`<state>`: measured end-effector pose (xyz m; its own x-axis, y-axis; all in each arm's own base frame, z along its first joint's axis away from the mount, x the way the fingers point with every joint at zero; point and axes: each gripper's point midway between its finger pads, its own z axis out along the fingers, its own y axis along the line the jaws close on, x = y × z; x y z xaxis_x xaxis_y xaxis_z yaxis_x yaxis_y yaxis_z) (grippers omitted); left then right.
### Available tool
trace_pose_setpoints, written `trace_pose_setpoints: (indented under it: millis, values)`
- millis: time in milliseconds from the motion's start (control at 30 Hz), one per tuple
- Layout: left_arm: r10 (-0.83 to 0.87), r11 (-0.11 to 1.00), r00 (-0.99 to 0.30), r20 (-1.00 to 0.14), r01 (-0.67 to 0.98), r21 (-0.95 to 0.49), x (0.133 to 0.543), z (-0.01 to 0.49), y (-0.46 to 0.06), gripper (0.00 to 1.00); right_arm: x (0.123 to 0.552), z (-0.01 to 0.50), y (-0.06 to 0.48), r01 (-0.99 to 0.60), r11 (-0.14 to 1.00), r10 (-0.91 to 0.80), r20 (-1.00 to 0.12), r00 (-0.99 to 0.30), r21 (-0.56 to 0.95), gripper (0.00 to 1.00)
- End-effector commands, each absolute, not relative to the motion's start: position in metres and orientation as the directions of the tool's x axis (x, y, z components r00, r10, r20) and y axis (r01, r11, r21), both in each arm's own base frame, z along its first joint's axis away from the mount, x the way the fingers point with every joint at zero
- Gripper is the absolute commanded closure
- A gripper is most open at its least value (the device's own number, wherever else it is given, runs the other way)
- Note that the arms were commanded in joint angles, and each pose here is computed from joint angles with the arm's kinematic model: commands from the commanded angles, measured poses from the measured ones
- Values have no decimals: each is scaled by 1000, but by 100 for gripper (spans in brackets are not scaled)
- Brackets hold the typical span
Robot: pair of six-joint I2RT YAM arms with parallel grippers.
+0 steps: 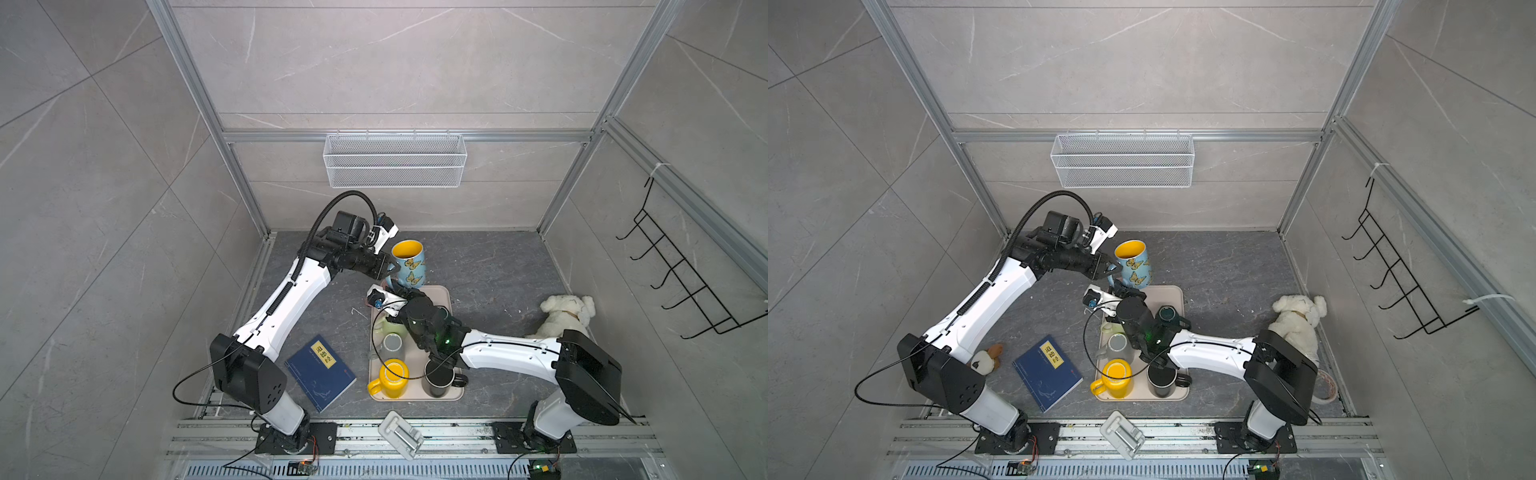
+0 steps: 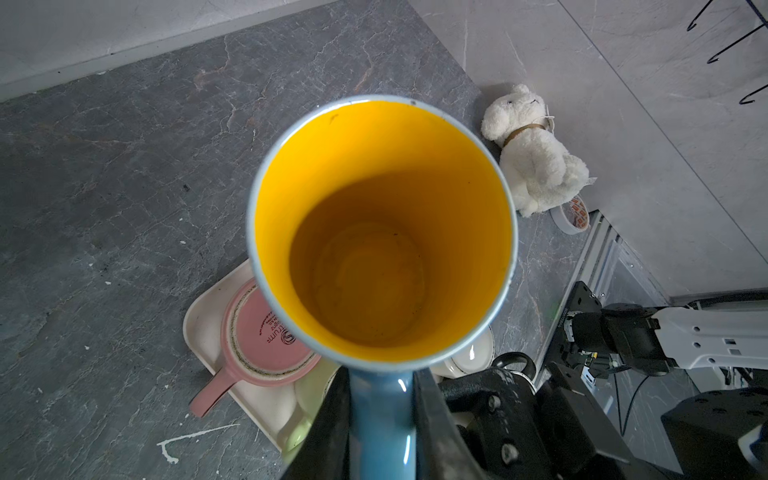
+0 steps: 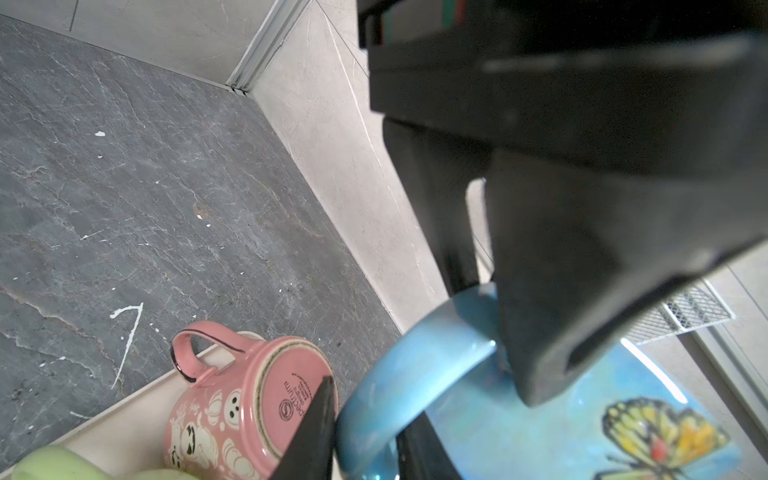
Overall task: Turn the mug right side up
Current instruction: Place the mug at the top-left of the table.
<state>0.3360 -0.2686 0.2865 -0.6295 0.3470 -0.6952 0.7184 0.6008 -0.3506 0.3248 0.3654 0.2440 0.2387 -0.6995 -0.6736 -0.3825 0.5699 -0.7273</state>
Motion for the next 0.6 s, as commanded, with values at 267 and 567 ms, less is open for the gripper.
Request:
trace_pose_setpoints:
  millis: [267,567]
  values:
    - [307,653,-578,-756,706,-274,343,309,-256,100,331,304,362,-270,699,-600,-749,283,-662,66]
    - [280,698,-554,-783,678,-230,354,315,-250,100,330,301,355,-259,701,-610,-747,267,-665,63]
